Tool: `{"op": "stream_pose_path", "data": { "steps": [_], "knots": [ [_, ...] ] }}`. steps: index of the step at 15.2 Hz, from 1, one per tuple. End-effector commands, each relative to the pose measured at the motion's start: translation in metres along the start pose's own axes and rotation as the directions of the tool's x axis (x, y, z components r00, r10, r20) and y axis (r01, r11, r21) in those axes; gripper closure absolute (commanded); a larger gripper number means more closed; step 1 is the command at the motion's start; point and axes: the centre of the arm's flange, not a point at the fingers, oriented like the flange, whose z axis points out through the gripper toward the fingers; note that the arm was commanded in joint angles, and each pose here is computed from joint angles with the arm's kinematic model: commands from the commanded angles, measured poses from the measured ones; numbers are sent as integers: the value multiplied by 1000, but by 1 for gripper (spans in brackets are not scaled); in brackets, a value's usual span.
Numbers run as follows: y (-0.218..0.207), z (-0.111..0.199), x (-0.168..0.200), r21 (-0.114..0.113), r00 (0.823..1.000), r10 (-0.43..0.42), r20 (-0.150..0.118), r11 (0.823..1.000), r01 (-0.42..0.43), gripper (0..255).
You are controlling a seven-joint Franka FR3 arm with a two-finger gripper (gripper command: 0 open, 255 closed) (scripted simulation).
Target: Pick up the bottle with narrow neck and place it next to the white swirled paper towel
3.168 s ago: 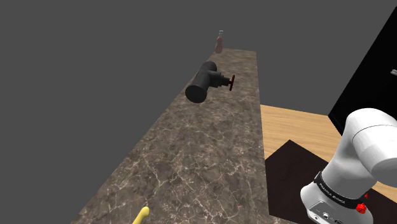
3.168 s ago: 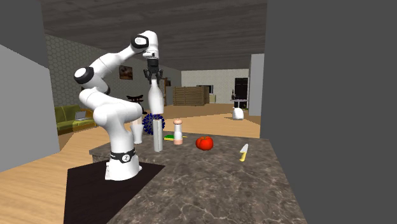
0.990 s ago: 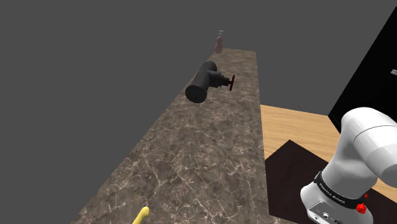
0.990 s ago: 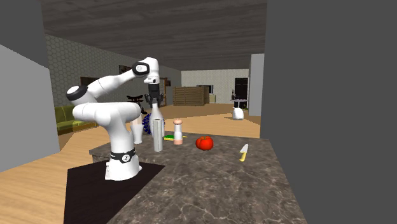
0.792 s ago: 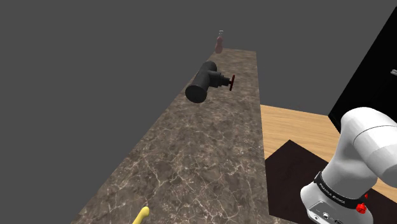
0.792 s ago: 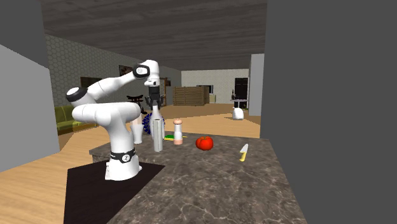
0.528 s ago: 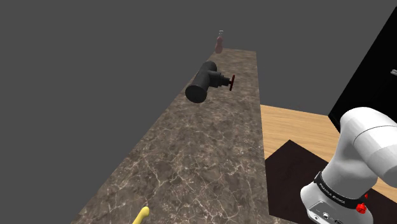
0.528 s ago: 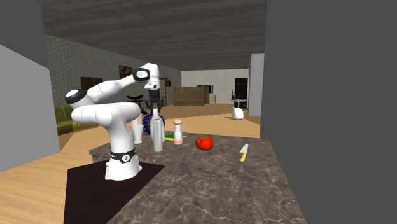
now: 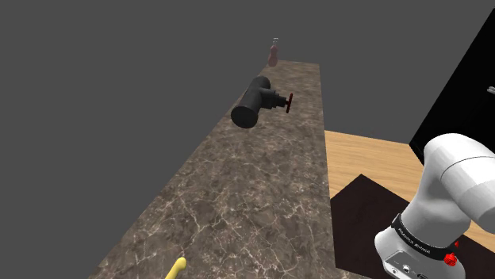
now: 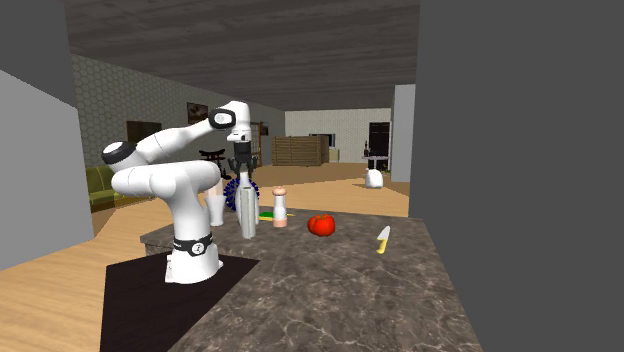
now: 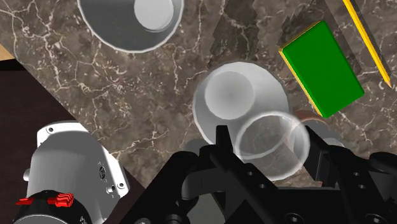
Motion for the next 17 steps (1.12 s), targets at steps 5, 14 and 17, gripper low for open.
{"op": "stream_pose_path", "data": {
  "steps": [5, 14, 17],
  "knots": [
    [0, 0, 0, 0, 1000, 0, 0, 1000, 0, 0],
    [0, -50, 0, 0, 1000, 0, 0, 1000, 0, 0],
    [0, -50, 0, 0, 1000, 0, 0, 1000, 0, 0]
  ]
}}
